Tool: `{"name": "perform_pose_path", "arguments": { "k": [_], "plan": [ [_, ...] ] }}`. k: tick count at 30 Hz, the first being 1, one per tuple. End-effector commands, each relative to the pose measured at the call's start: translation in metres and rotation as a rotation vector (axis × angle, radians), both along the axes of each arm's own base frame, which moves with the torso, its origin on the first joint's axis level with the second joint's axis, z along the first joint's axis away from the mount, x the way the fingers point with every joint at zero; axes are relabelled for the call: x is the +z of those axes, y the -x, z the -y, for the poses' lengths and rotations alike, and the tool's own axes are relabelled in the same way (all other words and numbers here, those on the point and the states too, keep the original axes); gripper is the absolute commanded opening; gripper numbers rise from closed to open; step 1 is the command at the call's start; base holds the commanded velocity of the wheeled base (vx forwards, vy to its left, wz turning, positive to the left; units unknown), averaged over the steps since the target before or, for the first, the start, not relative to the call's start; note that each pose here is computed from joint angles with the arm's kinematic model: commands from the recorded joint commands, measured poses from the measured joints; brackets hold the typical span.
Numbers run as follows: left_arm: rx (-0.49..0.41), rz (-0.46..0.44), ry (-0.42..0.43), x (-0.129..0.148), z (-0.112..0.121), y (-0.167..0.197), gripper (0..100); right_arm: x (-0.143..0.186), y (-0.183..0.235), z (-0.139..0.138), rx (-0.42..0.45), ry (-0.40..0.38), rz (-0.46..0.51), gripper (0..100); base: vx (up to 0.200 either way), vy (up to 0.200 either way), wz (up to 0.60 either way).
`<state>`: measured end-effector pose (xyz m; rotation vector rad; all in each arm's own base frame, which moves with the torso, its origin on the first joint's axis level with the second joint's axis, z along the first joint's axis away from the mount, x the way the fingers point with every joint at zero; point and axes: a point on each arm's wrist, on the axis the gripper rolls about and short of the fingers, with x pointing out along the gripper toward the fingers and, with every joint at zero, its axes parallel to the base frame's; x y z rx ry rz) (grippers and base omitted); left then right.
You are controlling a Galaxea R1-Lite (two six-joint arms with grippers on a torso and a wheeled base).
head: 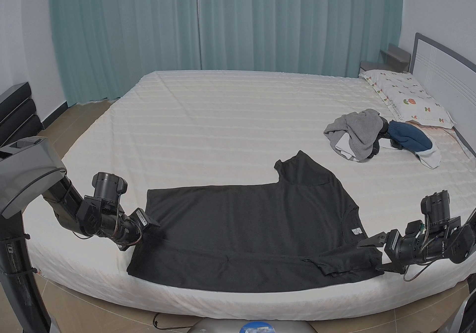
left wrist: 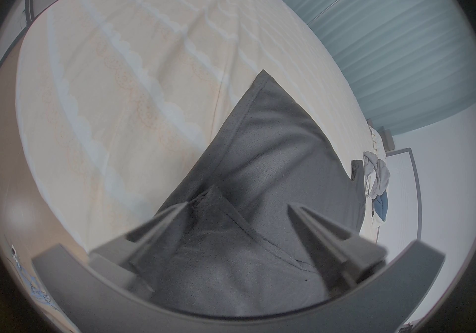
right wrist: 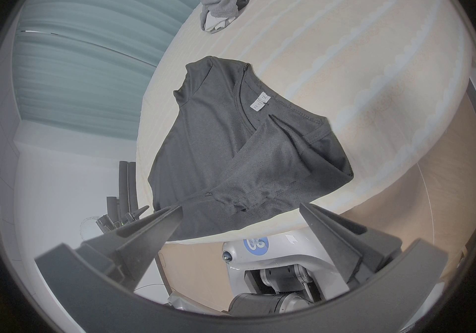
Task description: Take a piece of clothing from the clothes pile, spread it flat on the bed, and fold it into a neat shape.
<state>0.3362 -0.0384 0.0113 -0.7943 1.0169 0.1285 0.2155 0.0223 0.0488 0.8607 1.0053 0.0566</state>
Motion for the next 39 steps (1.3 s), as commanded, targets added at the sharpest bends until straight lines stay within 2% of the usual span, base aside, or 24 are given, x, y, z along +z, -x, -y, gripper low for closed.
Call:
{"name": "perform_pose_path", "arguments": {
  "k": [1,10,16,23,25,27,39],
  "plan": [
    [0.003,-0.008,-0.002,0.0,-0.001,0.004,0,0.0,0.0,0.0,-0.002,0.002,0.0,100,0.0,0.0,0.0],
    [0.041,-0.02,-0.057,0.005,-0.004,0.019,0,0.003,-0.005,0.008,-0.038,0.008,0.022,100,0.0,0.0,0.0],
    [0.046,-0.02,-0.058,0.009,-0.006,0.025,0,0.004,-0.01,0.008,-0.049,0.023,0.056,100,0.0,0.0,0.0],
    [0.07,-0.026,-0.061,0.007,-0.013,0.026,0,-0.01,-0.026,0.008,-0.047,0.049,0.059,100,0.0,0.0,0.0],
    [0.071,-0.027,-0.061,0.006,-0.013,0.026,0,-0.024,-0.036,0.012,-0.016,0.106,0.071,100,0.0,0.0,0.0],
    [0.07,-0.027,-0.059,0.006,-0.013,0.026,0,-0.032,-0.041,0.012,0.012,0.13,0.073,100,0.0,0.0,0.0],
    [0.069,-0.026,-0.057,0.007,-0.012,0.026,0,-0.056,-0.073,0.012,0.116,0.202,0.133,100,0.0,0.0,0.0]
  ]
}}
